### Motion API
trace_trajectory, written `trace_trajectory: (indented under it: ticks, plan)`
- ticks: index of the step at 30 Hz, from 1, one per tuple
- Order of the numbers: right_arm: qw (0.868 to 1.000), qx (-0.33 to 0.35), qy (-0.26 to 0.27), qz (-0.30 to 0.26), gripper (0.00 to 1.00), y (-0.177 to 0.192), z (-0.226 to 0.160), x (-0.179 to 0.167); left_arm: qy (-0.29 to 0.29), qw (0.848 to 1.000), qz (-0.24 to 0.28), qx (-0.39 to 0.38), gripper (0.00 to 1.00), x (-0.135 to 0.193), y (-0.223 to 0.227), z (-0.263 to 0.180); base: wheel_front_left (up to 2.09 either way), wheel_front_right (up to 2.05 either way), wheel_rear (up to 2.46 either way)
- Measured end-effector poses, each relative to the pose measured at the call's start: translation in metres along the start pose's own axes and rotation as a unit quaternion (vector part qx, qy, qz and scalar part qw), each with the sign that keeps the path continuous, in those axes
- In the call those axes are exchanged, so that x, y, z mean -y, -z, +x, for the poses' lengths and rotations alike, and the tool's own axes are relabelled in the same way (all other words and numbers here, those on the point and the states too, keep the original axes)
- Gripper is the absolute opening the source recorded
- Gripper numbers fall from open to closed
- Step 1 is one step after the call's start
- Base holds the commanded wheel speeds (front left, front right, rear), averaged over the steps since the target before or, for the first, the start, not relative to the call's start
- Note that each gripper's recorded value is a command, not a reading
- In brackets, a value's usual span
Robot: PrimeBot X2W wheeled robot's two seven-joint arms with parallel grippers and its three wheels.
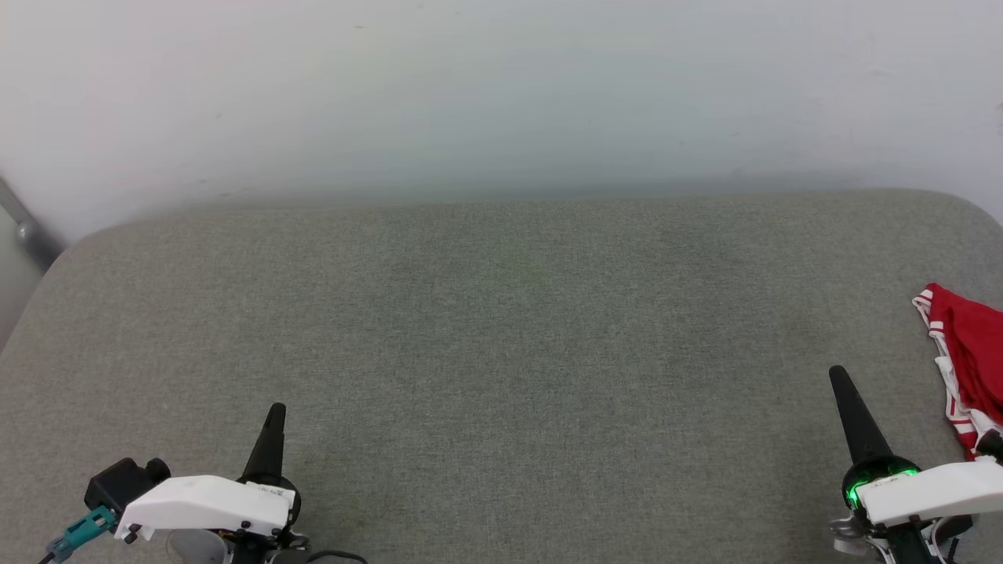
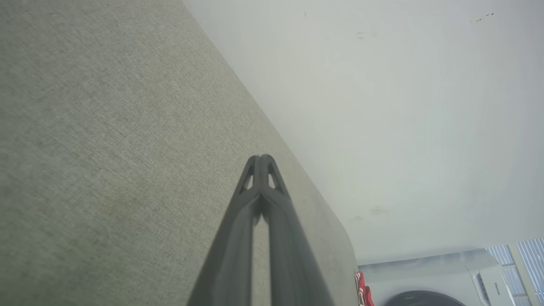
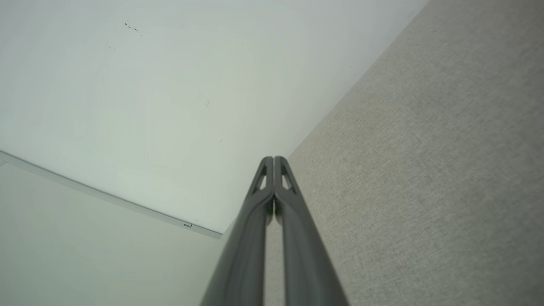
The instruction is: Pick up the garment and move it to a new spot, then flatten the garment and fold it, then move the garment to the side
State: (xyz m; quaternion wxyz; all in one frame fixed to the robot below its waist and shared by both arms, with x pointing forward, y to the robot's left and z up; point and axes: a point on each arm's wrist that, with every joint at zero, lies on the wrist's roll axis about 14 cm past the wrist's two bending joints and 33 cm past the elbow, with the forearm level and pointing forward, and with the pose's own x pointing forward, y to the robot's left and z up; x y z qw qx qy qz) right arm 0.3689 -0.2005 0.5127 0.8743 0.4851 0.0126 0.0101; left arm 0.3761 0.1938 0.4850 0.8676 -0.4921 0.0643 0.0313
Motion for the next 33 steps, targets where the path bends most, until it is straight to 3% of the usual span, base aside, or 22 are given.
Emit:
trace_trajectory:
  ticks: [33]
  plan:
    - [0.987,0.008,0.005,0.160,0.00,0.0025,0.0095,0.0059,0.028,0.987,-0.157,0.007,0.00,0.0062,-0.0066,0.0049,0.00,0.00,0.00]
